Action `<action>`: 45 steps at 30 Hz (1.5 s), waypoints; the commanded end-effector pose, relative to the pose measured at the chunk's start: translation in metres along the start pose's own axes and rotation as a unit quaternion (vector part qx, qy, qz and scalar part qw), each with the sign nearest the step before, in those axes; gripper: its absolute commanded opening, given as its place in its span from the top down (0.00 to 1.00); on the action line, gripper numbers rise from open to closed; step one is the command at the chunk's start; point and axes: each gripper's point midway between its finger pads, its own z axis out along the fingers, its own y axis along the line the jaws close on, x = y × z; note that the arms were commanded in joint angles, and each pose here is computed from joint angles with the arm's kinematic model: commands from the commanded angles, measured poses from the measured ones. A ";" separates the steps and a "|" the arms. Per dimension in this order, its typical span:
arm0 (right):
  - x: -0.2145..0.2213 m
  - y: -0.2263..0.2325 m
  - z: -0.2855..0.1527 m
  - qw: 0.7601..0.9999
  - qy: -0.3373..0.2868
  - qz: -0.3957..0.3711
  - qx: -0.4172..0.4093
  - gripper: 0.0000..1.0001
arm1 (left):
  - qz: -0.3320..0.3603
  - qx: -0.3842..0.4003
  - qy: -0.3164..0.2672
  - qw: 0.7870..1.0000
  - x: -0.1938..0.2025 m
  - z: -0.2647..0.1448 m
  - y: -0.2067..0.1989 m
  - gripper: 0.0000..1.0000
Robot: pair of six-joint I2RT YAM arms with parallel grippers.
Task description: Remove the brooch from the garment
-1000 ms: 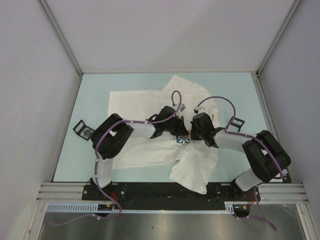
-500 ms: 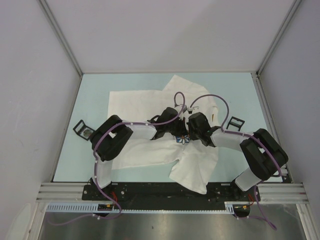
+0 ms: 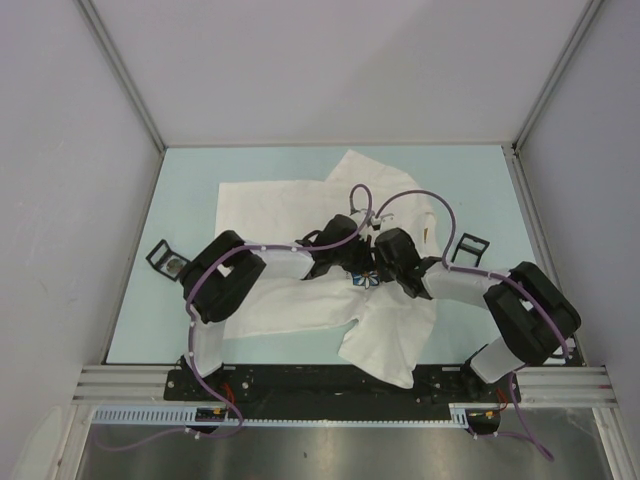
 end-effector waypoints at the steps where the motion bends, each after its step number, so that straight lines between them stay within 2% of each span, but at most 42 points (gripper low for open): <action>1: -0.038 0.023 -0.016 0.995 -0.085 0.013 -0.045 0.99 | 0.028 0.026 0.000 0.999 -0.006 -0.004 -0.027 1.00; 3: -0.040 0.018 -0.019 0.995 -0.088 0.025 -0.033 0.99 | 0.028 0.025 0.002 0.999 -0.004 -0.004 -0.026 1.00; 7: -0.033 -0.015 -0.027 0.992 -0.082 0.073 0.056 0.97 | 0.028 0.011 -0.005 1.000 -0.007 -0.006 -0.022 1.00; 11: -0.019 -0.027 -0.039 0.988 -0.066 0.112 0.086 0.94 | 0.030 -0.010 0.003 1.000 -0.010 -0.009 -0.018 1.00; 15: -0.013 -0.025 -0.047 0.984 -0.069 0.151 0.069 0.91 | 0.038 -0.054 0.041 0.997 0.001 -0.014 -0.006 1.00; 19: -0.017 -0.019 -0.055 0.981 -0.083 0.167 0.045 0.90 | 0.079 -0.106 0.052 0.990 -0.007 -0.020 -0.005 1.00; 20: -0.020 -0.019 -0.059 0.980 -0.090 0.170 0.040 0.90 | 0.095 -0.115 0.074 0.986 0.001 -0.024 -0.004 1.00; 25: -0.015 -0.024 -0.070 0.979 -0.099 0.176 0.031 0.89 | 0.142 -0.170 0.081 0.972 -0.008 -0.029 -0.006 1.00; 27: -0.018 -0.026 -0.078 0.976 -0.110 0.185 0.021 0.89 | 0.157 -0.191 0.111 0.963 0.002 -0.031 0.000 1.00; 28: -0.017 -0.027 -0.081 0.976 -0.112 0.187 0.018 0.89 | 0.164 -0.204 0.107 0.959 -0.006 -0.031 -0.001 1.00; 29: -0.010 -0.029 -0.082 0.976 -0.107 0.189 0.017 0.89 | 0.169 -0.217 0.127 0.953 0.002 -0.034 0.006 1.00; 35: -0.006 -0.029 -0.105 0.975 -0.110 0.192 -0.017 0.85 | 0.177 -0.259 0.133 0.940 0.002 -0.057 0.020 1.00; 38: 0.000 -0.019 -0.111 0.978 -0.094 0.182 -0.047 0.82 | 0.169 -0.250 0.117 0.946 -0.004 -0.072 0.014 1.00; 41: 0.005 -0.002 -0.116 0.977 -0.073 0.174 -0.097 0.74 | 0.155 -0.233 0.091 0.956 -0.015 -0.089 0.006 1.00; 42: 0.008 0.020 -0.123 0.973 -0.055 0.157 -0.162 0.73 | 0.145 -0.204 0.086 0.964 -0.016 -0.092 -0.003 1.00; 44: 0.008 0.036 -0.133 0.965 -0.047 0.149 -0.209 0.73 | 0.119 -0.163 0.050 0.978 -0.027 -0.109 -0.014 1.00; 45: 0.010 0.046 -0.140 0.959 -0.037 0.146 -0.241 0.72 | 0.111 -0.118 0.048 0.986 -0.024 -0.114 -0.029 1.00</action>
